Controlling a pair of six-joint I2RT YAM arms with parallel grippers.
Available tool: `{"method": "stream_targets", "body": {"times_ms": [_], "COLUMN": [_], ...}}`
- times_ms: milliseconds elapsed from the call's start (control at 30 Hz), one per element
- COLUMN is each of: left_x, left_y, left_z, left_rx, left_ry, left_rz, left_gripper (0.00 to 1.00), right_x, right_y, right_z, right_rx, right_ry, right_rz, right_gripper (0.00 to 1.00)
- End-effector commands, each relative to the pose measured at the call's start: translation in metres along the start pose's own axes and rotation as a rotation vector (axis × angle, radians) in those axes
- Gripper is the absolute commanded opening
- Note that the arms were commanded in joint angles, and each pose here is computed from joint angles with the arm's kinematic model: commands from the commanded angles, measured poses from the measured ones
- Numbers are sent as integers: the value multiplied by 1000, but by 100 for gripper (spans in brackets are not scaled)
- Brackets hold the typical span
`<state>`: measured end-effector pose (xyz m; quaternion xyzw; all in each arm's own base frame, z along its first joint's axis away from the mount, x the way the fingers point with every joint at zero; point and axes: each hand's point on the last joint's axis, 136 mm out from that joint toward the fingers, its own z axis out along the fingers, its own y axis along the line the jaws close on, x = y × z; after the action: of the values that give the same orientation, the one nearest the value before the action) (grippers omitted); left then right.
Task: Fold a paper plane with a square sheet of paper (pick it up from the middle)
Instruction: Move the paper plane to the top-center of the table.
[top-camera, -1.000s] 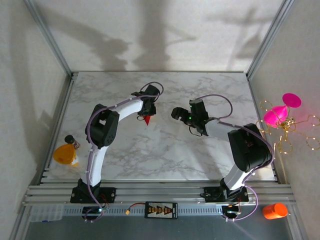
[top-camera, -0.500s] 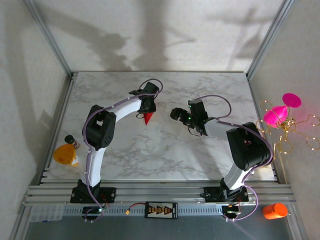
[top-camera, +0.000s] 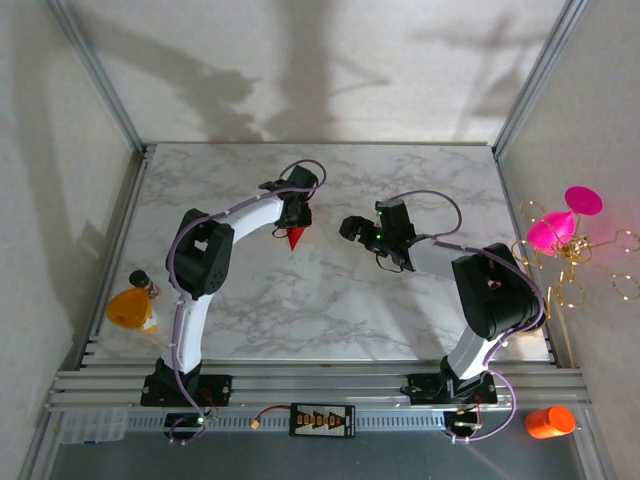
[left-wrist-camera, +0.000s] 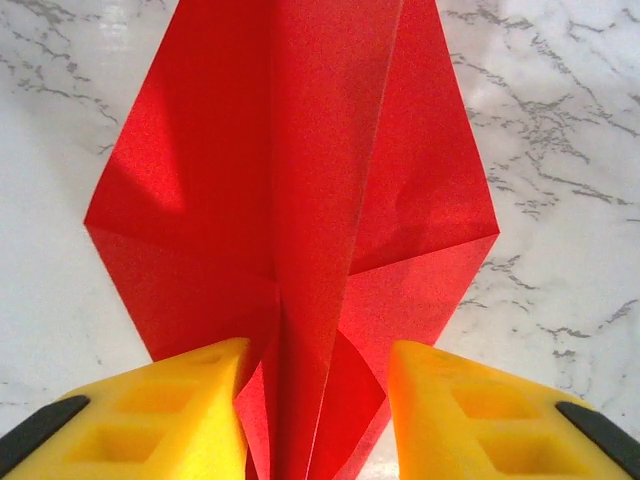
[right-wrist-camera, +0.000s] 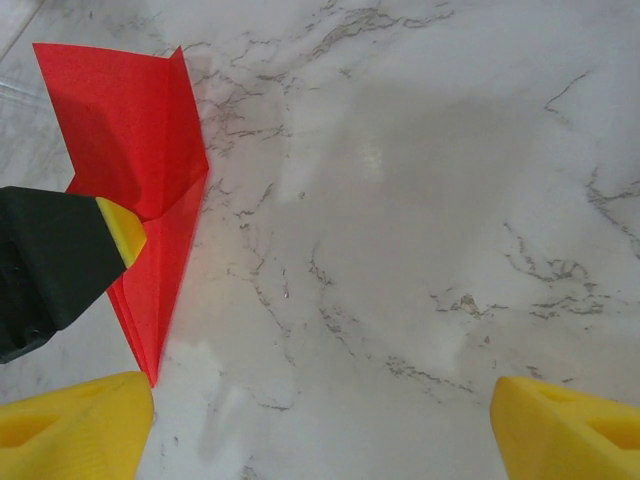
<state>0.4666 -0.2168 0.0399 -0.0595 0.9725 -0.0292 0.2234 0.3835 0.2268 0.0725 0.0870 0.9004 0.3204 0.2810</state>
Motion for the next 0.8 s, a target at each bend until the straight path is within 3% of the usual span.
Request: {"method": "stream_targets", "body": {"times_ms": [0,333,767], "left_x": [13,10,-4], "left_y": [12,15,14], "left_z": [10,12,-1], "left_rx": [-44,-72,-73], "left_ry": [50,48,1], "left_rz": [22,33,9], "left_gripper": [38,36,18], "right_x": [-9,-8,-9], "right_y": [6,5,6], "right_z": [2,2,3], "right_rx": [-20,-20,-20], "right_ry": [-16,-17,-16], "right_rz": [7,12,14], "right_gripper": [88,88,88]}}
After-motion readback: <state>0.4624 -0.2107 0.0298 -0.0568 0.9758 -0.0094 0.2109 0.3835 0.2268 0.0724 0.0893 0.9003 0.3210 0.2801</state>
